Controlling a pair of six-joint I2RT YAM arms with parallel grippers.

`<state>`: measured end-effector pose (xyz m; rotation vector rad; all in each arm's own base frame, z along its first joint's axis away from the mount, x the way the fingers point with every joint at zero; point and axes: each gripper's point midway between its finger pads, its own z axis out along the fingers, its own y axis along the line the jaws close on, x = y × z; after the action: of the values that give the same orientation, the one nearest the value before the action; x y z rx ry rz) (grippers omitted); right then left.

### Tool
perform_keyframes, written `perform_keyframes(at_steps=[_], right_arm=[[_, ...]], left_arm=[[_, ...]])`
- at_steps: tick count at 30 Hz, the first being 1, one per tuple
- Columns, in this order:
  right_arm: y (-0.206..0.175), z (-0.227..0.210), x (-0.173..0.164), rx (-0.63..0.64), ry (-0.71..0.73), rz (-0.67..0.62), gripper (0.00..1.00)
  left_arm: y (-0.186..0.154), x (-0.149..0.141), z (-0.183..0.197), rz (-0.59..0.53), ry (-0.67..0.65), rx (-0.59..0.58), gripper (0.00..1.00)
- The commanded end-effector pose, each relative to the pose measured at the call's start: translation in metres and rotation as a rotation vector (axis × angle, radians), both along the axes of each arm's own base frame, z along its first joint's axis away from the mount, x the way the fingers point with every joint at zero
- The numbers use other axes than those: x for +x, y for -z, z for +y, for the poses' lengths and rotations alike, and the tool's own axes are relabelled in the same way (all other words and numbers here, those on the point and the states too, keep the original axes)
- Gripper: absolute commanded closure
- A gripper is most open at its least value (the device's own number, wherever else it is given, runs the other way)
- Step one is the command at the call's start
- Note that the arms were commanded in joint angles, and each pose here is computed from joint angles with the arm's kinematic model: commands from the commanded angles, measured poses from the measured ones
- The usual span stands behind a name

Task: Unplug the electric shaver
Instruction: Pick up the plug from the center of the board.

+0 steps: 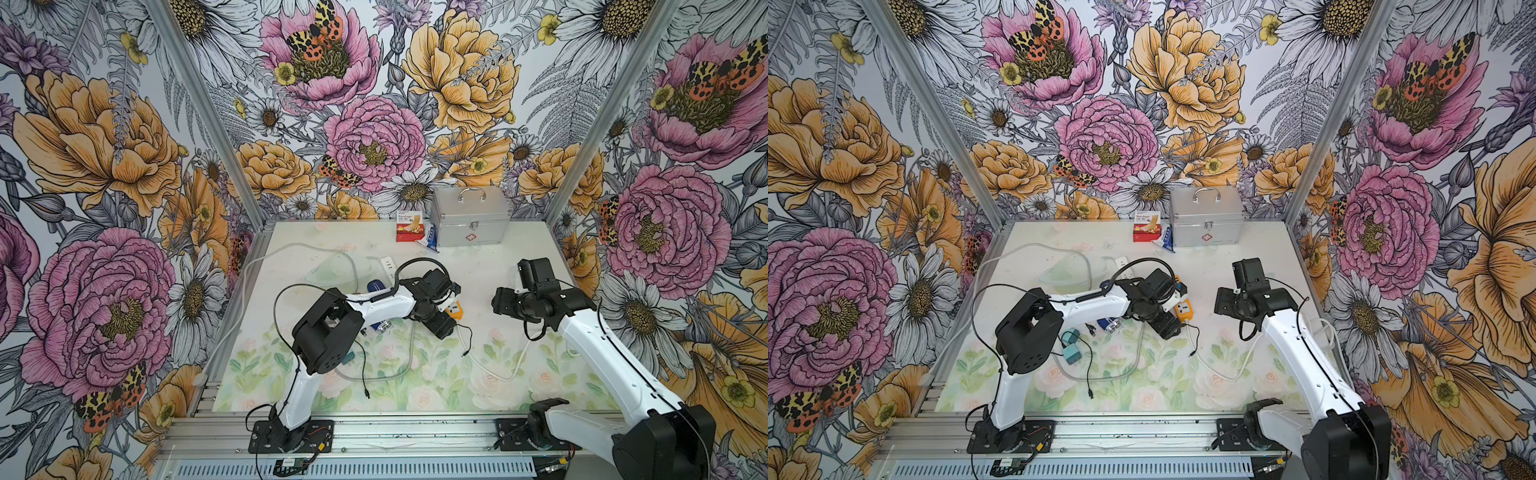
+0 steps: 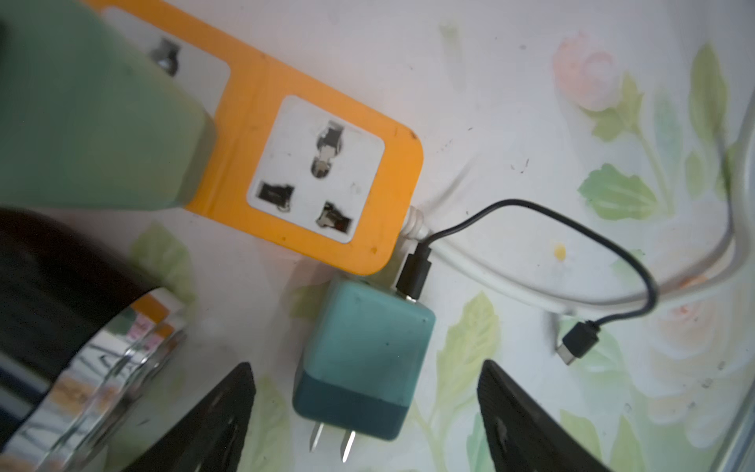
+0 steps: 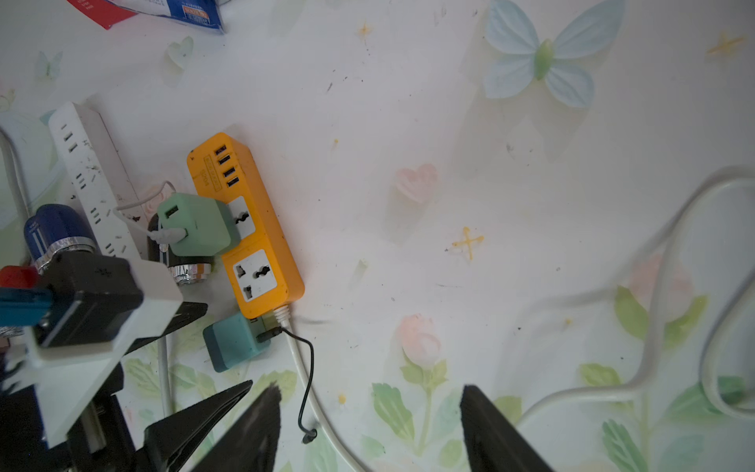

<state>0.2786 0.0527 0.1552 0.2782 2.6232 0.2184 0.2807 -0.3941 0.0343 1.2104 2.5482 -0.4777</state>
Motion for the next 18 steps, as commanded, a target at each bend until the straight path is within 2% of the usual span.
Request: perform_keyframes(at_steps=[1, 7, 12, 18], right_arm=[[0.004, 0.003, 0.000, 0.010, -0.030, 0.028, 0.29], [0.012, 0.001, 0.004, 0.002, -0.039, 0.061, 0.29], [0.018, 0.001, 0.005, -0.005, -0.043, 0.081, 0.29], [0.020, -0.001, 0.005, -0.006, -0.040, 0.087, 0.29]], left_arm=[[-0.008, 0.016, -0.008, -0.080, 0.017, 0.010, 0.13], [0.004, 0.016, -0.011, -0.101, 0.032, 0.049, 0.15], [0.017, 0.013, -0.009, -0.097, 0.053, 0.079, 0.26], [0.025, 0.007, -0.006, -0.091, 0.077, 0.101, 0.35]])
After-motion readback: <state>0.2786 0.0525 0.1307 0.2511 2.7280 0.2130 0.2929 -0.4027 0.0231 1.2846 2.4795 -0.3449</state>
